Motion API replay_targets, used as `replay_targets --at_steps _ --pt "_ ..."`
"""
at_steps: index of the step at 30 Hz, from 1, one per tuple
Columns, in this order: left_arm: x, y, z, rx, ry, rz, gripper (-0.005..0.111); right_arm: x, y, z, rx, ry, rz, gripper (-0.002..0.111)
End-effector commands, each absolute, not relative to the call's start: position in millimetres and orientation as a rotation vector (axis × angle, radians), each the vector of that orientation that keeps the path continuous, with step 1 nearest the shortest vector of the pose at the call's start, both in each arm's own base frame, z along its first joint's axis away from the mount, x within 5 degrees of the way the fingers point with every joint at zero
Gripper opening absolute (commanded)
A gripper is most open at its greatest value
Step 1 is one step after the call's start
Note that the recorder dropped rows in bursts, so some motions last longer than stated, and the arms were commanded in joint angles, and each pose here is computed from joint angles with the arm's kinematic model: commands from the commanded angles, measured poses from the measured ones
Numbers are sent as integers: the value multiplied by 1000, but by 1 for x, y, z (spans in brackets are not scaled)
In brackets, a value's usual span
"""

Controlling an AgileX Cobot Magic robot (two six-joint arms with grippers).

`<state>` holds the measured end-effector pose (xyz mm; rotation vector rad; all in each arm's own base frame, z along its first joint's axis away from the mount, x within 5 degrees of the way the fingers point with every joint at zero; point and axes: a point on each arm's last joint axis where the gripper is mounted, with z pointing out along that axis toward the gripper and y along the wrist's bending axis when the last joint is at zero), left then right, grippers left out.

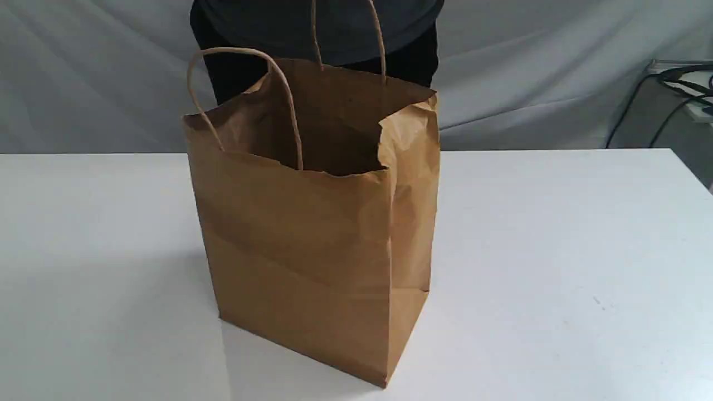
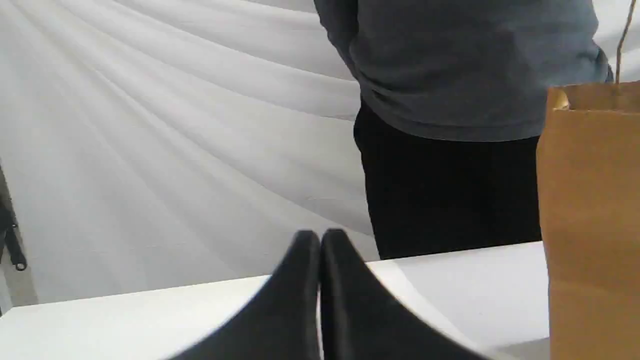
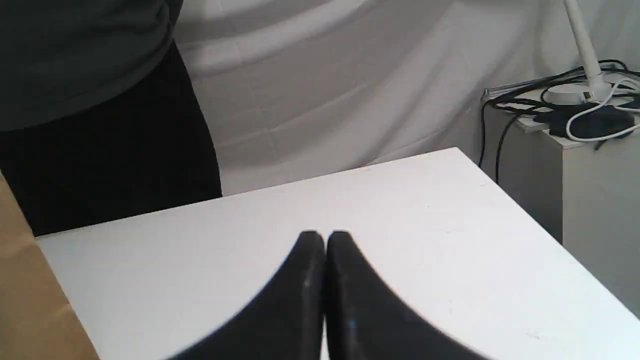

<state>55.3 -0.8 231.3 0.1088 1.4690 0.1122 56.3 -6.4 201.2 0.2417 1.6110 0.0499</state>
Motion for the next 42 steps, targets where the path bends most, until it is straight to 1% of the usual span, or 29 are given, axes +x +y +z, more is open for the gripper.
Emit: replay_targets --at_steps 1,6,12,17,23,31,38,42 --pt "55 -1 220 119 1484 123 0 56 -7 200 242 1608 44 0" --pt "56 -1 210 120 1516 118 0 56 -7 200 242 1608 44 0" --pt "56 0 212 115 1493 135 0 56 -7 200 242 1608 44 0" --pt "56 2 216 52 1460 97 0 56 -7 200 240 1609 42 0" --pt "56 1 213 117 1481 148 0 56 -7 200 240 1609 42 0" --pt "56 1 204 85 1579 109 0 56 -7 200 242 1608 44 0" --pt "56 1 204 93 1583 116 0 56 -7 200 242 1608 44 0" --pt "56 0 204 42 1586 54 0 56 -7 200 242 1608 44 0"
